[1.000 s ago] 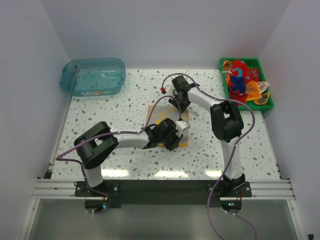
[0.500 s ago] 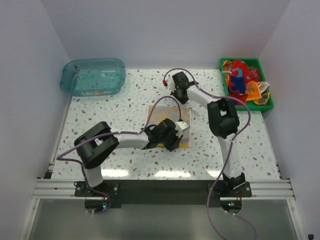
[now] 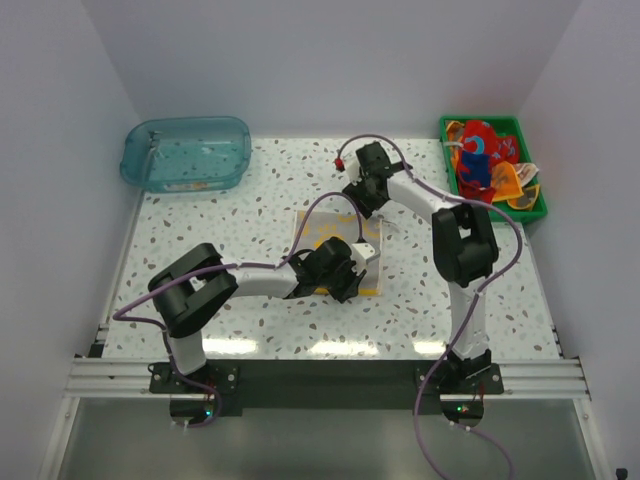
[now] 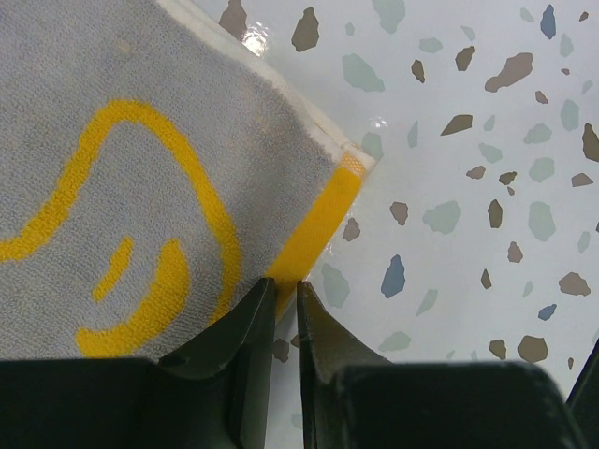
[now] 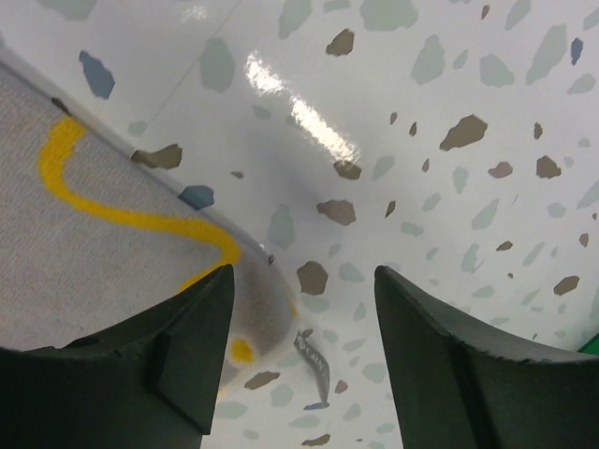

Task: Fold and stack the towels
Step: Fold the towel

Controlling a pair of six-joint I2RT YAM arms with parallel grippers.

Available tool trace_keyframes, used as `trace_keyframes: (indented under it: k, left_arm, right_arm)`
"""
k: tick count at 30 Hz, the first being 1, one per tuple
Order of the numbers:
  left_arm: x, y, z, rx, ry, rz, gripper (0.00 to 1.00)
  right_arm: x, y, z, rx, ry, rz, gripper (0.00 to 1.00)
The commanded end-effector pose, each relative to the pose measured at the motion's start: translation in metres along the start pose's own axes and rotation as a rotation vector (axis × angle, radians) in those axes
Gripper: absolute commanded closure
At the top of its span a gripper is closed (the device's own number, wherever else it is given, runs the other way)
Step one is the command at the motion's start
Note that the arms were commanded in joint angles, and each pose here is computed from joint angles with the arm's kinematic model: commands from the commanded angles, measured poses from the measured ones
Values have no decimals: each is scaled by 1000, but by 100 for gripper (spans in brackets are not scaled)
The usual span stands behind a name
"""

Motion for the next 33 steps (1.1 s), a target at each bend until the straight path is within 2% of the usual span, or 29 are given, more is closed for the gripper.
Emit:
trace_keyframes:
  k: [1,5,10,16,17,21,28,33]
  left_arm:
    - [-4,-5,-19,2,74,-29,80]
    - [-6,-5,-22,2,80,-30,80]
    - [-7,-5,-21,3,82,-30,80]
    - [-6,-8,-26,4,97,-59,81]
    - [-7,-8,-29,3,109,-63,81]
    - [-7,-11,-41,3,150,-90,83]
    - [-7,-15,-53,-9,182,-122,83]
    - [-7,-15,-52,-7,180,-120,83]
  right_arm:
    - [-17,4,-7,-6,4,29,34]
    - [-11,6,-14,-49,38,39,32]
    - [-6,11,-26,-82,78,53,36]
    - [10,1,-24,-88,81,-33,51]
    - [12,-2,-22,-83,78,-45,57]
    - [22,-18,-15,-21,51,-45,67]
    - [41,-33,-22,5,84,-49,69]
    - [41,-37,-24,43,88,-13,61]
Point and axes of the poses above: each gripper's point midway between its finger pads, its own x axis out along the fingers, its own y axis along the line the jaws close on, z = x × y, the point moved 7 cm from there along -x, back along the fingers, and after that the axes turned 11 degrees about x, right-handed, at the moved point
